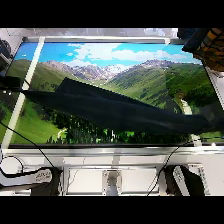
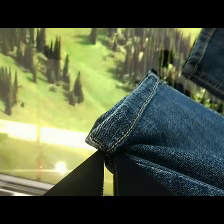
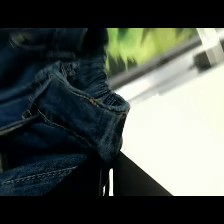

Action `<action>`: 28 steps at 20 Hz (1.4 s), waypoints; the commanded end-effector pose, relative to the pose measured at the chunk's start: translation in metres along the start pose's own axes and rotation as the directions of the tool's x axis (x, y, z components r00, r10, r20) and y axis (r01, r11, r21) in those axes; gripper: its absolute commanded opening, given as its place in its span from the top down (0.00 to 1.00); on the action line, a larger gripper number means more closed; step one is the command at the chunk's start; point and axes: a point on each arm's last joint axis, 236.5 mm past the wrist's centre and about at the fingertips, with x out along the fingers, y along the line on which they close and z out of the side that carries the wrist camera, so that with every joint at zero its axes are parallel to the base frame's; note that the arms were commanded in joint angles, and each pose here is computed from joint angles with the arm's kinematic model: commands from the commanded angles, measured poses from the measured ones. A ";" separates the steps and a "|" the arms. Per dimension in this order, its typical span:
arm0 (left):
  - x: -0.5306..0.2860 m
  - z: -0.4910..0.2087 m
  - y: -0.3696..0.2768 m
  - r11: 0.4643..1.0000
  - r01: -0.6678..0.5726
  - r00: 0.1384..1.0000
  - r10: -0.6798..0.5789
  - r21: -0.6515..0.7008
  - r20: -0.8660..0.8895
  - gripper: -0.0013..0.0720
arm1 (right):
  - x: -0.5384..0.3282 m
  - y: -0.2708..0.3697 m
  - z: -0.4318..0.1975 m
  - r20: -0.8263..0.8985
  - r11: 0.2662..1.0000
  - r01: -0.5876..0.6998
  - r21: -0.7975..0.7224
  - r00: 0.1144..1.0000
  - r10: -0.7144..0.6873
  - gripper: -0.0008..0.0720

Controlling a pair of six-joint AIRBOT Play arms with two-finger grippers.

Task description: Fold the clothes and pants, and hang the long-sleeved shirts on hangers.

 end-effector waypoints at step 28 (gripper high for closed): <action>0.083 -0.004 -0.062 0.959 0.236 0.962 -0.208 0.156 -0.176 0.94 | 0.024 -0.016 -0.087 -0.108 0.986 0.161 -0.039 0.980 -0.164 0.98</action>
